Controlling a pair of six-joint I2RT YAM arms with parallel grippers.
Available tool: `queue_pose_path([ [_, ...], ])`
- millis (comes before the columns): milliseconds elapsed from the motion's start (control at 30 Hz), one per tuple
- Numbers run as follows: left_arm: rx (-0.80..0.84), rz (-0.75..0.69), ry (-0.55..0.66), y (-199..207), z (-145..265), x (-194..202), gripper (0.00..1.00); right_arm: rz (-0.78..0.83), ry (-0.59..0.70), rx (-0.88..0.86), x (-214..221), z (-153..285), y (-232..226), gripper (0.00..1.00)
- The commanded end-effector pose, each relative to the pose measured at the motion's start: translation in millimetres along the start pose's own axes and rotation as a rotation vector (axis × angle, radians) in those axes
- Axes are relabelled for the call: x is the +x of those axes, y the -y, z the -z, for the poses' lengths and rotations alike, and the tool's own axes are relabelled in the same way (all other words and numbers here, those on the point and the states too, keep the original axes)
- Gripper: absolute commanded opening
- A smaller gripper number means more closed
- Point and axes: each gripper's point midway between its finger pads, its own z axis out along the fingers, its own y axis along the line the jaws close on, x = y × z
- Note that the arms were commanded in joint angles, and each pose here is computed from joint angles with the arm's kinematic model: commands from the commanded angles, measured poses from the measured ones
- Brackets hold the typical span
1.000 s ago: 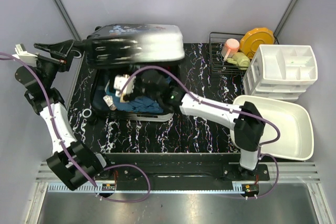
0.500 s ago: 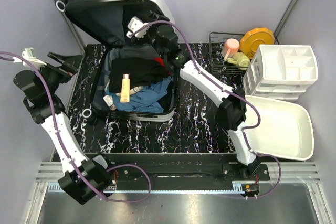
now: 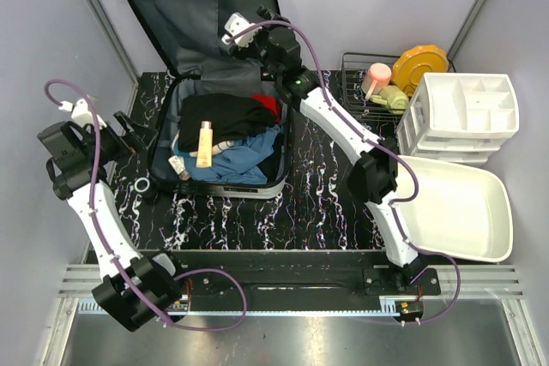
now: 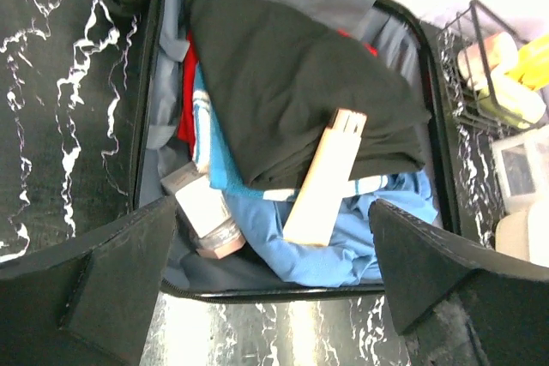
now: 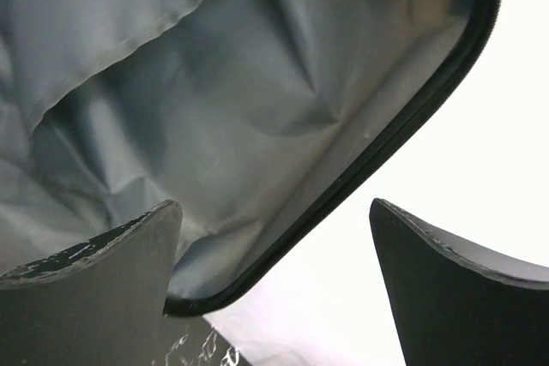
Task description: Open, take out, and arrange the luggage
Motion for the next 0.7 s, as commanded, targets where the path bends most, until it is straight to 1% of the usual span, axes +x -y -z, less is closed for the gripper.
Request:
queue_pose_path([
  [0, 0.023, -0.148, -0.113, 1.7, 5.5, 13.9, 0.99, -0.084, 0.059, -0.022, -35.0, 24.7, 32.1, 1.0],
  [33, 0.022, -0.161, -0.128, 1.4, 6.1, 16.2, 0.99, -0.118, 0.061, -0.036, -40.7, 34.2, 37.1, 1.0],
  [67, 0.013, -0.206, -0.14, 0.7, 6.2, 15.8, 0.99, -0.134, 0.051, -0.063, -41.0, 40.0, 34.9, 1.0],
  [100, 0.011, -0.197, -0.177, 0.3, 6.9, 23.9, 0.99, -0.148, 0.029, -0.092, -38.5, 46.5, 32.9, 1.0],
  [167, 0.016, -0.249, -0.209, 1.5, 7.7, 28.0, 0.99, -0.215, 0.02, -0.131, -48.4, 66.3, 38.9, 1.0],
  [200, 0.023, -0.243, -0.239, 2.9, 9.2, 34.7, 0.99, -0.251, -0.017, -0.169, -44.0, 75.6, 32.7, 1.0],
  [233, 0.027, -0.255, -0.251, 4.4, 9.7, 35.9, 0.99, -0.267, -0.024, -0.184, -47.8, 90.2, 38.4, 1.0],
  [267, 0.035, -0.282, -0.273, 5.9, 9.3, 40.0, 0.99, -0.275, -0.033, -0.21, -47.6, 99.3, 36.6, 1.0],
  [333, 0.043, -0.29, -0.308, 9.1, 11.4, 46.4, 0.99, -0.313, -0.077, -0.244, -43.3, 125.6, 36.2, 1.0],
  [367, 0.047, -0.322, -0.33, 10.9, 10.7, 50.5, 0.99, -0.322, -0.088, -0.271, -42.7, 136.0, 33.9, 1.0],
  [400, 0.046, -0.326, -0.354, 12.5, 12.5, 55.2, 0.99, -0.359, -0.106, -0.278, -46.3, 155.6, 41.9, 1.0],
  [433, 0.047, -0.349, -0.368, 15.4, 12.1, 56.4, 0.99, -0.373, -0.15, -0.309, -33.5, 166.3, 30.5, 1.0],
  [467, 0.048, -0.373, -0.375, 17.2, 13.1, 56.6, 0.99, -0.39, -0.167, -0.337, -30.3, 177.6, 27.2, 1.0],
  [500, 0.052, -0.372, -0.396, 19.7, 14.9, 60.7, 0.99, -0.426, -0.186, -0.345, -32.3, 197.8, 33.3, 1.0],
  [533, 0.064, -0.397, -0.397, 26.4, 15.9, 58.5, 0.99, -0.434, -0.238, -0.377, -16.9, 210.7, 19.2, 1.0],
  [567, 0.059, -0.418, -0.41, 27.0, 17.0, 59.2, 0.99, -0.447, -0.258, -0.39, -12.0, 221.6, 17.0, 1.0],
  [600, 0.06, -0.427, -0.43, 29.3, 20.0, 62.1, 0.99, -0.474, -0.273, -0.388, -13.3, 242.1, 24.8, 1.0],
  [633, 0.069, -0.455, -0.438, 35.4, 20.2, 60.7, 0.99, -0.491, -0.309, -0.433, -1.9, 255.6, 10.0, 1.0],
  [667, 0.051, -0.483, -0.451, 34.1, 22.2, 60.7, 0.99, -0.511, -0.327, -0.45, 2.0, 266.8, 7.8, 1.0],
])
